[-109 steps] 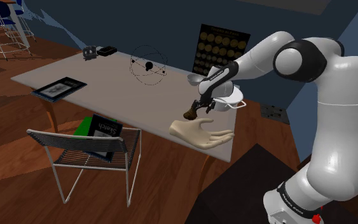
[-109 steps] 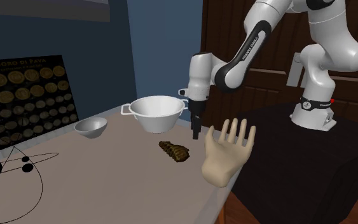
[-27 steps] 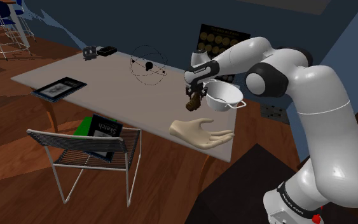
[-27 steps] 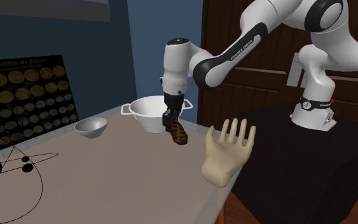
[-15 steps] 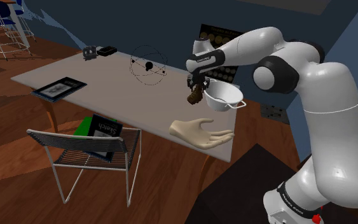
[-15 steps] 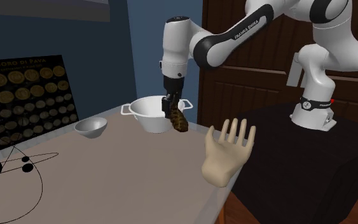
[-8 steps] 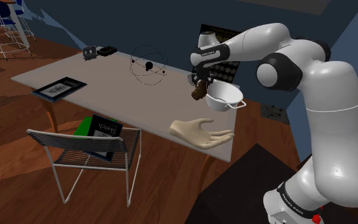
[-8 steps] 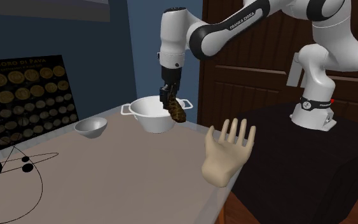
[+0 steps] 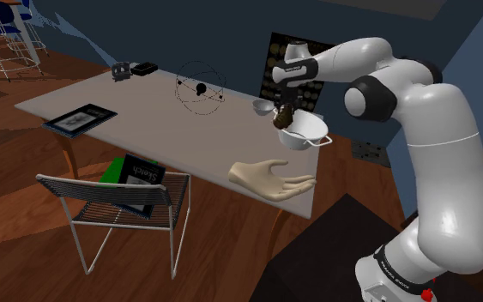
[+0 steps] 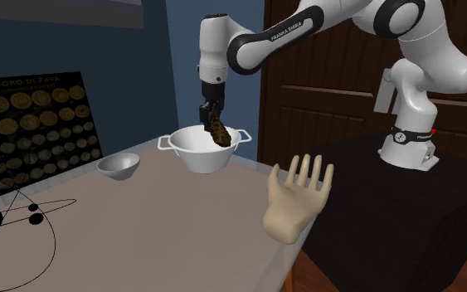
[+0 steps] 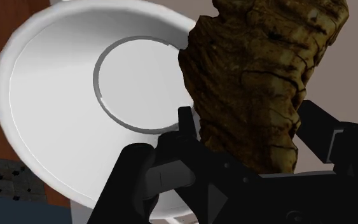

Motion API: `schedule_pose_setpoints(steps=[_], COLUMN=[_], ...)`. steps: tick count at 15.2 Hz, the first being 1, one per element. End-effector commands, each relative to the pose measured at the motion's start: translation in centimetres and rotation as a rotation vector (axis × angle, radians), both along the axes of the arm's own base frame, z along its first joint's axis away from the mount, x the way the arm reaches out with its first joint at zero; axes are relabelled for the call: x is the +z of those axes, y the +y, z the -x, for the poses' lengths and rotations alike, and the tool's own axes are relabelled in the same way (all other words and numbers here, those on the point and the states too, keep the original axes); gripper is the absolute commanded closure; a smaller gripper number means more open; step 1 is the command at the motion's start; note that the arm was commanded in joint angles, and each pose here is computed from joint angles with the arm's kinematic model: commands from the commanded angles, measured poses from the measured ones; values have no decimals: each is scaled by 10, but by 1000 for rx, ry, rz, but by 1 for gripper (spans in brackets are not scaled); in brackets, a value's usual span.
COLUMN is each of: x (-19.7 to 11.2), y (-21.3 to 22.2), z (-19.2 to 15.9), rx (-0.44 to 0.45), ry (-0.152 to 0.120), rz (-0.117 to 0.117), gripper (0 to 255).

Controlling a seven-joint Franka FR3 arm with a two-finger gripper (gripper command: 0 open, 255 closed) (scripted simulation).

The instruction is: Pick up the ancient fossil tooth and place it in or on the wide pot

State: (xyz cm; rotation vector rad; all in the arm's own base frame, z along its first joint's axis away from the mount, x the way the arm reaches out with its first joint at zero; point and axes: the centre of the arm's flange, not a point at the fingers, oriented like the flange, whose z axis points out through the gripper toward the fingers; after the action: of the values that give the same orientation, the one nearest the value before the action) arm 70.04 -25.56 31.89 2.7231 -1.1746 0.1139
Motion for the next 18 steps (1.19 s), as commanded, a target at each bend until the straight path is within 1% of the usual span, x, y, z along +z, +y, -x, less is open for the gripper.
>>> schedule_pose_setpoints(steps=[1, 11, 12, 18], x=[-3, -2, -2, -34], y=[-30, -162, -169, -169], z=[1, 8, 9, 9], rx=[1, 1, 1, 1], ry=[-1, -1, -1, -1], rz=[0, 0, 0, 0], gripper=[255, 255, 255, 255])
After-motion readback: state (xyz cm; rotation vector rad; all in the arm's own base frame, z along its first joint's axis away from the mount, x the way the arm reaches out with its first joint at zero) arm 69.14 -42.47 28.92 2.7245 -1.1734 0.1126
